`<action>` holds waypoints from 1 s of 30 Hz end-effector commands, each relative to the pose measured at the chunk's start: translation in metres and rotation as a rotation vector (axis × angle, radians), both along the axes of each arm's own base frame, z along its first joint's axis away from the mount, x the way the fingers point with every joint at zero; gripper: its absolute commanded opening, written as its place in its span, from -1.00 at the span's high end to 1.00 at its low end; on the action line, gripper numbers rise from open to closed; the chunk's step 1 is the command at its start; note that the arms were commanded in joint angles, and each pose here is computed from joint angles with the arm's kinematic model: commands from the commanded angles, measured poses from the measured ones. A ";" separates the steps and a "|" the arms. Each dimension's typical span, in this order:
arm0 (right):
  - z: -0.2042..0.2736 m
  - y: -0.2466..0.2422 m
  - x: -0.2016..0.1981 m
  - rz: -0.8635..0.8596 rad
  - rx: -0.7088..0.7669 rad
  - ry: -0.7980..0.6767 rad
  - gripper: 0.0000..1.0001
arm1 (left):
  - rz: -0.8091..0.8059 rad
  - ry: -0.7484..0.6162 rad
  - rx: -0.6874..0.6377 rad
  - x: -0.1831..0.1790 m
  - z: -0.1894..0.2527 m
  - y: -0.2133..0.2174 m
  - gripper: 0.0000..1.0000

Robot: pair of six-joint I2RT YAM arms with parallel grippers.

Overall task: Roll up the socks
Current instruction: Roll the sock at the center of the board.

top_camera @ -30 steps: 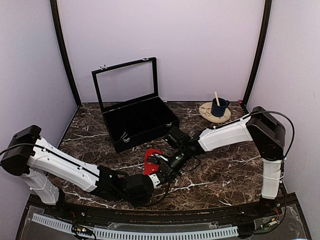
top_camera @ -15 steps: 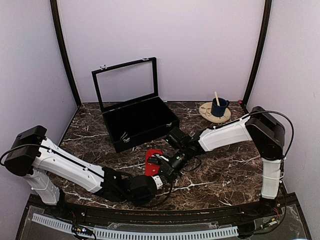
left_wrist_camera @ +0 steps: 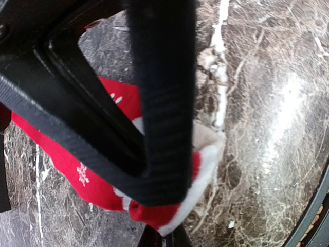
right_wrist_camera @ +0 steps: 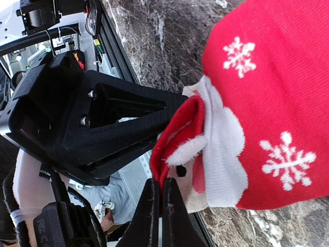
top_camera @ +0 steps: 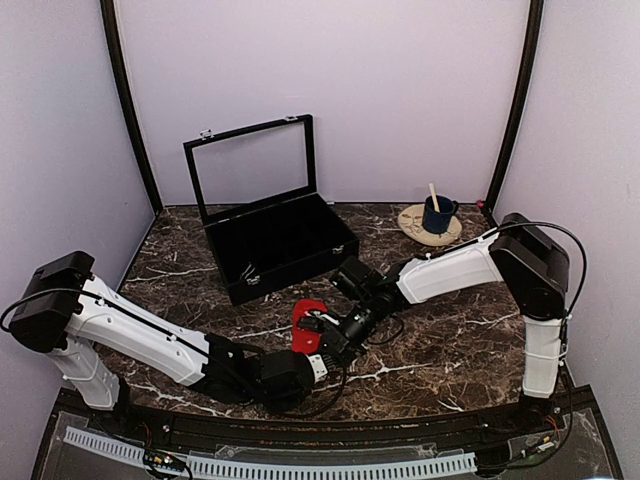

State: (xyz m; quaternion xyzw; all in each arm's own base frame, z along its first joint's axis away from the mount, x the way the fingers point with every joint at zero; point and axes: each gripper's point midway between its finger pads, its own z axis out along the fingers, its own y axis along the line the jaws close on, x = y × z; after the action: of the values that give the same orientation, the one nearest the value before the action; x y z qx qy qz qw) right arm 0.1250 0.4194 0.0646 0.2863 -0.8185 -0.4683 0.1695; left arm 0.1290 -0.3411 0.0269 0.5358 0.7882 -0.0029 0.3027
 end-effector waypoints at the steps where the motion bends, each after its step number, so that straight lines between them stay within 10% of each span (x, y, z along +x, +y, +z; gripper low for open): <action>1: -0.015 -0.007 0.004 -0.008 -0.043 -0.011 1.00 | -0.037 0.033 -0.011 -0.008 0.003 -0.007 1.00; 19: -0.036 -0.034 0.011 -0.061 -0.138 -0.150 -0.07 | -0.093 0.189 0.009 -0.033 0.007 -0.011 1.00; 21: -0.036 -0.037 0.011 -0.073 -0.140 -0.160 -0.96 | -0.098 0.213 0.015 -0.037 0.007 -0.012 1.00; 30: -0.030 -0.047 0.010 -0.118 -0.118 -0.203 -1.00 | -0.094 0.283 0.038 -0.046 0.000 -0.010 1.00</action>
State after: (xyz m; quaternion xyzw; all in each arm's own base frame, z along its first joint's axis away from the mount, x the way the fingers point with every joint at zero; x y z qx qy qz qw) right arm 0.1366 0.3867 0.0523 0.2915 -0.8498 -0.4315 0.0814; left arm 0.0895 -0.3644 0.0351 0.5715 0.7879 -0.0844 0.2134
